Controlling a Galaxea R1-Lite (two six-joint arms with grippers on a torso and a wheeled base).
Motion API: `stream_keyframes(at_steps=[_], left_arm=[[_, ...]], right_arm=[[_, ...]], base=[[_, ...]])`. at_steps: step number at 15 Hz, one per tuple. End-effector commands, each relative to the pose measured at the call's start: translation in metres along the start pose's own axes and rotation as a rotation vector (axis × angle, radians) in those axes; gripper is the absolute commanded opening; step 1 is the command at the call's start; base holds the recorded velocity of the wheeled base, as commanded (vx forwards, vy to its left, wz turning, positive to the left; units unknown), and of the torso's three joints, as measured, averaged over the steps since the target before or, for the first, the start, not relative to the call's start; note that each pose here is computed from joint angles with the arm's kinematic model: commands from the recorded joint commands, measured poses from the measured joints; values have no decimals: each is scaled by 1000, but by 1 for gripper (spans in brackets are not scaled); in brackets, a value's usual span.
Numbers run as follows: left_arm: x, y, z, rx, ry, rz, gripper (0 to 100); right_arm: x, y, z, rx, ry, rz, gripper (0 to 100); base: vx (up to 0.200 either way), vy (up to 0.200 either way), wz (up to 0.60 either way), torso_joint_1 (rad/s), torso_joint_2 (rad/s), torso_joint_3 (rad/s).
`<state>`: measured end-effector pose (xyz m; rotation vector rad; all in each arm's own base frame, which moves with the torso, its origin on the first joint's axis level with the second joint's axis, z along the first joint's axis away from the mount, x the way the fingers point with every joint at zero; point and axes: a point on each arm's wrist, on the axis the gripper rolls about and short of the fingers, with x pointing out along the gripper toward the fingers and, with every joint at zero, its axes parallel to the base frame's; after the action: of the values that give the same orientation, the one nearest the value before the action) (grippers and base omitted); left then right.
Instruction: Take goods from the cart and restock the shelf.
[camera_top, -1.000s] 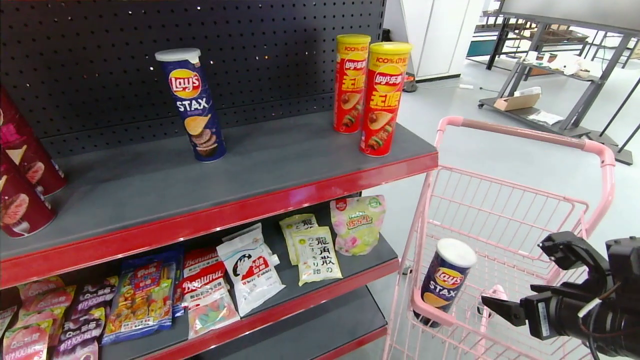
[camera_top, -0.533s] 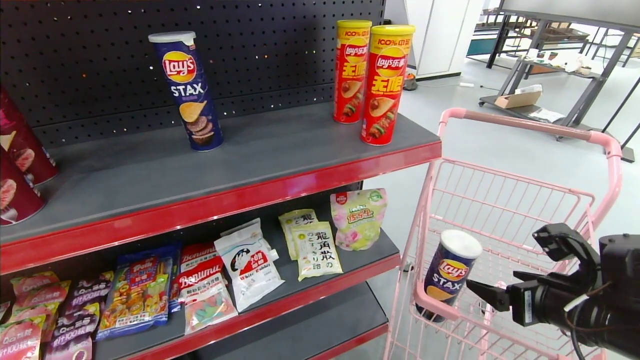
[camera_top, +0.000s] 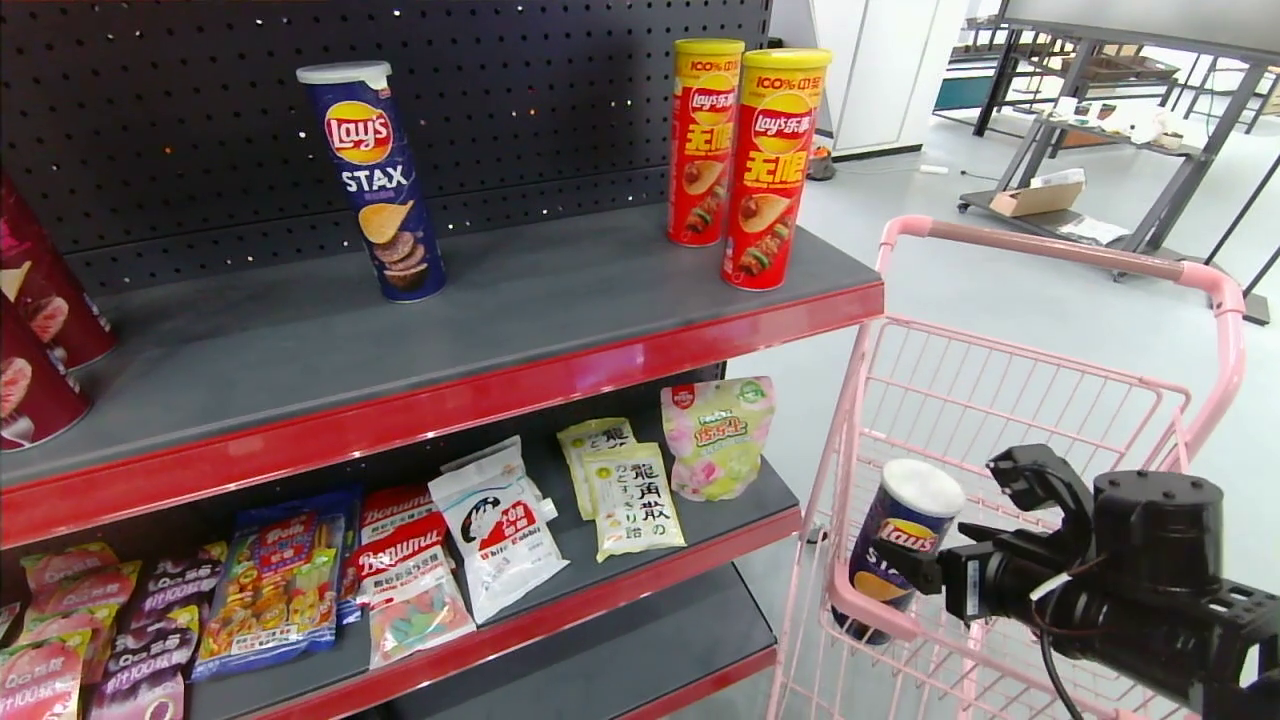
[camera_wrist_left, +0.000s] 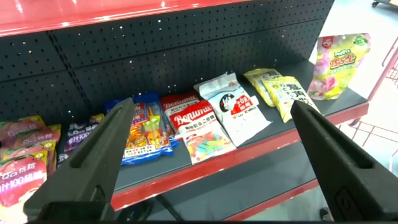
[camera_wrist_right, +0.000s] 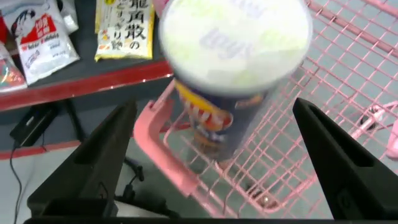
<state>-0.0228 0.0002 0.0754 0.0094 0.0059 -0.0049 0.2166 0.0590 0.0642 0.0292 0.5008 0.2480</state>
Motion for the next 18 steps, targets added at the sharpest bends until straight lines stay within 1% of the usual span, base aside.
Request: stream_keyframes(at_steps=[1, 3, 4, 7, 13, 14, 18], left_arm=[[0, 0, 0, 0, 2, 0, 100], [0, 0, 0, 1, 2, 0, 100], [0, 0, 0, 0, 2, 0, 100], [0, 0, 0, 1, 2, 0, 100], [0, 0, 0, 1, 2, 0, 100], [0, 0, 0, 1, 2, 0, 100], [0, 0, 0, 1, 2, 0, 100]], right_arm=[[23, -6, -14, 9, 41, -19, 100], [31, -7, -16, 9, 21, -20, 100], [37, -7, -17, 9, -4, -18, 100], [45, -10, -16, 16, -21, -24, 100], [52, -11, -11, 15, -45, -30, 100], [52, -12, -10, 19, -47, -34, 0], [46, -12, -8, 17, -57, -45, 0]], base=[[0, 0, 0, 0, 0, 0], [0, 0, 0, 0, 0, 0], [0, 0, 0, 0, 0, 0], [0, 0, 0, 0, 0, 0], [0, 0, 0, 0, 0, 0], [0, 0, 0, 0, 0, 0], [0, 0, 0, 0, 0, 0]])
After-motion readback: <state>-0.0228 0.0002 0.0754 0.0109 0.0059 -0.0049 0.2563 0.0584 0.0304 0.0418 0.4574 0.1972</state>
